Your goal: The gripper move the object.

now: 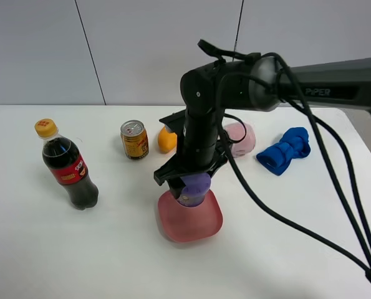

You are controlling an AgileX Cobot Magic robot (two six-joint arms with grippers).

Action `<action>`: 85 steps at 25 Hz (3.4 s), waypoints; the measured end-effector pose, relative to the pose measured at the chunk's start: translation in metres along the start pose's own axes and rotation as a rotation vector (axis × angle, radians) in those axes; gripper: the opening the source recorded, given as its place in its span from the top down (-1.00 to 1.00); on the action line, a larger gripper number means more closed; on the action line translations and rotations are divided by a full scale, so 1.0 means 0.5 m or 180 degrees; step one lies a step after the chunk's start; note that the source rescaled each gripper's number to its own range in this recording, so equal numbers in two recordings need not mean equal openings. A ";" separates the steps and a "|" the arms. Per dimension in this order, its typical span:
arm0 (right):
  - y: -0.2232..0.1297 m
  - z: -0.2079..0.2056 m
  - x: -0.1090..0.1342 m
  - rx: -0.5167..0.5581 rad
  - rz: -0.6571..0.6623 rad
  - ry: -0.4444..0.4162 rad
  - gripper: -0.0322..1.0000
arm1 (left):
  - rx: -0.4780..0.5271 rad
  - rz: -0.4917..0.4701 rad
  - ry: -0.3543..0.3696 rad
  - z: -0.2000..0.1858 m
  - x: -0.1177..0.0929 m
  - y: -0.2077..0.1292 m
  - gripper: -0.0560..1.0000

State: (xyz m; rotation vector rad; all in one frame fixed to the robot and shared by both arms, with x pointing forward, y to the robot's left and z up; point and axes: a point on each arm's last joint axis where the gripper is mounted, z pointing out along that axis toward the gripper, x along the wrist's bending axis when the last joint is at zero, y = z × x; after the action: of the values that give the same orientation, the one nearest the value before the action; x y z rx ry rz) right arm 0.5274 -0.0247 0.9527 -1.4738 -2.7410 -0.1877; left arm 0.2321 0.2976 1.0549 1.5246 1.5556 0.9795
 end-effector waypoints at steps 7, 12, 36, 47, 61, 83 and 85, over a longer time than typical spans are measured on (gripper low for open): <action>0.005 0.070 0.001 0.0186 -0.0010 0.0043 0.93 | 0.0000 0.0000 0.0000 0.000 0.000 0.000 -1.00; 0.003 0.097 0.002 0.0293 -0.0010 0.0083 0.93 | 0.0000 0.0000 0.0000 0.000 0.000 0.000 -1.00; -0.024 -0.179 0.014 -0.0740 -0.0115 0.0230 -0.18 | 0.0000 0.0000 0.0000 0.000 0.000 0.000 -1.00; -0.243 -0.583 -0.063 -0.2887 0.0046 -0.0620 -0.19 | 0.0000 0.0000 0.0000 0.000 0.000 0.000 -1.00; -0.618 -0.762 -0.173 -0.3935 0.0844 -0.1636 -0.19 | 0.0000 0.0000 0.0000 0.000 0.000 0.000 -1.00; -0.869 -0.735 -0.049 -0.4388 0.1218 -0.1824 -0.19 | 0.0000 -0.0002 -0.0003 0.000 0.000 0.000 -1.00; -0.869 -0.725 -0.051 -0.4334 0.1152 -0.1880 -0.19 | 0.0000 -0.0002 -0.0003 0.000 0.000 0.000 -1.00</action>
State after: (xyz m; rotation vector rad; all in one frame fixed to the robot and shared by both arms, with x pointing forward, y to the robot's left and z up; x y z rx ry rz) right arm 0.1665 -0.3253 1.2696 -2.4855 -2.5574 -2.2325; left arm 0.2321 0.2975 1.0549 1.5244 1.5553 0.9784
